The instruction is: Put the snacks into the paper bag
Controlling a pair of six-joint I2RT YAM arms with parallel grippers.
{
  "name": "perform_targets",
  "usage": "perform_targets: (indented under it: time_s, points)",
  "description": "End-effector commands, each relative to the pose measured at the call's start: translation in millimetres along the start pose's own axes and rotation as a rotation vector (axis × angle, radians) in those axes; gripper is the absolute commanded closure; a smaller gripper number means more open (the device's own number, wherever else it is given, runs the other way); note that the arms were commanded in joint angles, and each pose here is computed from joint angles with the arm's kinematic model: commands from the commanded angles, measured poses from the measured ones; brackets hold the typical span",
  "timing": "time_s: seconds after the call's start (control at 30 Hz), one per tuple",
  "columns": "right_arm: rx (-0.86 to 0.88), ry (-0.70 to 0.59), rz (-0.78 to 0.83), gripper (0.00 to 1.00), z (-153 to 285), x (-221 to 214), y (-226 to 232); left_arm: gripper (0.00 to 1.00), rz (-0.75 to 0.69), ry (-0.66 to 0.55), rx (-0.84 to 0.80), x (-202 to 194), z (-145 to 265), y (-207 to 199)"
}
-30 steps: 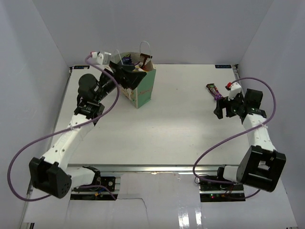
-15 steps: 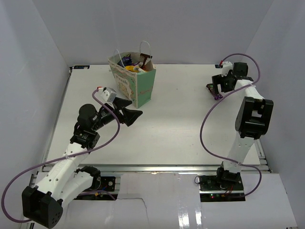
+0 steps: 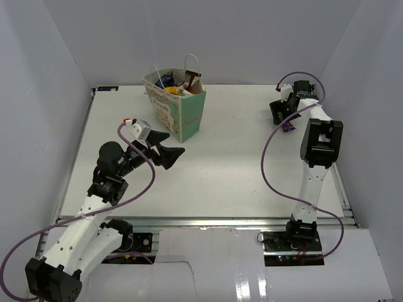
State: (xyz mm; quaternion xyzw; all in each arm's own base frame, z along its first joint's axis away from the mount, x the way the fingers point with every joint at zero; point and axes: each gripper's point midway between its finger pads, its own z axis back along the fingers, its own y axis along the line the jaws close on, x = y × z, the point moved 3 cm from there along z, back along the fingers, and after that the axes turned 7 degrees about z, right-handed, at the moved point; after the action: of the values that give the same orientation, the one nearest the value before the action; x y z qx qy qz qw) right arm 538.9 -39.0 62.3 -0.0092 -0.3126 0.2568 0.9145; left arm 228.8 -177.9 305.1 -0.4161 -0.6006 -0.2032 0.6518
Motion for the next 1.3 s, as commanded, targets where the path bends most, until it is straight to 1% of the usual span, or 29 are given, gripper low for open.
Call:
perform_targets:
  time_s: [0.0,0.1,0.2,0.27,0.3,0.33,0.37,0.4,0.47,0.5,0.53,0.57,0.63,0.67,0.7,0.73,0.77,0.8,0.83,0.87,0.9,0.93,1.0,1.03,1.13,1.17,1.2,1.23,1.27]
  points:
    - [-0.011,0.034,0.023,0.07,-2,-2,-4,0.02,-0.036,-0.027,0.005,13,2,-4]
    - [0.005,0.057,0.029,0.15,-7,-9,-1,0.02,-0.037,-0.028,0.007,14,3,-3]
    - [0.013,0.074,0.030,0.31,-9,-14,1,0.02,-0.041,-0.027,0.010,14,3,-3]
    - [0.024,0.074,0.030,0.44,-8,-15,4,0.02,-0.046,-0.030,0.013,14,4,-3]
    - [0.026,0.069,0.031,0.48,-5,-13,4,0.02,-0.048,-0.031,0.017,15,4,-2]
    - [0.030,0.064,0.034,0.58,-3,-12,5,0.02,-0.051,-0.037,0.018,16,5,-3]
    - [0.047,0.056,0.036,0.63,-2,-12,8,0.02,-0.056,-0.041,0.017,18,5,-3]
    - [0.049,0.037,0.044,0.70,4,-7,9,0.02,-0.063,-0.049,0.016,20,7,-4]
    - [0.074,0.024,0.054,0.78,9,-6,17,0.02,-0.070,-0.055,0.013,21,9,-6]
    - [0.067,0.000,0.077,0.83,21,3,19,0.02,-0.080,-0.063,0.013,22,10,-6]
    - [0.065,-0.022,0.097,0.84,28,9,21,0.02,-0.091,-0.081,0.017,25,13,-8]
    - [0.090,-0.048,0.126,0.85,31,16,34,0.02,-0.099,-0.090,0.019,27,15,-8]
    - [0.127,-0.111,0.194,0.86,53,27,56,0.02,-0.120,-0.117,0.028,32,21,-10]
    - [0.168,-0.135,0.245,0.87,58,38,80,0.02,-0.126,-0.127,0.033,34,22,-10]
    - [0.190,-0.174,0.297,0.87,76,47,95,0.02,-0.132,-0.133,0.038,34,23,-10]
    - [0.240,-0.217,0.353,0.87,85,62,124,0.02,-0.138,-0.148,0.049,37,26,-10]
    - [0.267,-0.239,0.388,0.87,95,70,140,0.02,-0.143,-0.155,0.053,39,27,-10]
    - [0.272,-0.292,0.428,0.87,116,86,152,0.02,-0.144,-0.157,0.061,38,28,-8]
    - [0.289,-0.329,0.461,0.87,128,99,167,0.02,-0.148,-0.164,0.068,40,29,-8]
    - [0.323,-0.368,0.509,0.87,141,114,197,0.02,-0.150,-0.174,0.083,42,31,-6]
    - [0.332,-0.411,0.533,0.87,158,128,210,0.02,-0.155,-0.181,0.090,43,32,-6]
    - [0.349,-0.481,0.576,0.87,181,153,236,0.02,-0.159,-0.186,0.100,44,33,-4]
    - [0.358,-0.538,0.610,0.87,205,177,258,0.02,-0.164,-0.205,0.128,47,36,-1]
    - [0.343,-0.616,0.644,0.87,232,204,275,0.02,-0.166,-0.208,0.135,47,37,0]
    - [0.298,-0.712,0.639,0.87,254,243,293,0.02,-0.173,-0.226,0.161,50,40,4]
    - [0.285,-0.785,0.627,0.87,276,263,302,0.02,-0.172,-0.230,0.171,51,41,6]
    - [0.262,-0.834,0.616,0.87,276,278,306,0.02,-0.172,-0.233,0.175,52,42,7]
    - [0.234,-0.869,0.607,0.87,282,288,315,0.02,-0.173,-0.238,0.178,53,43,7]
    - [0.212,-0.892,0.605,0.87,279,296,321,0.02,-0.173,-0.239,0.190,54,44,10]
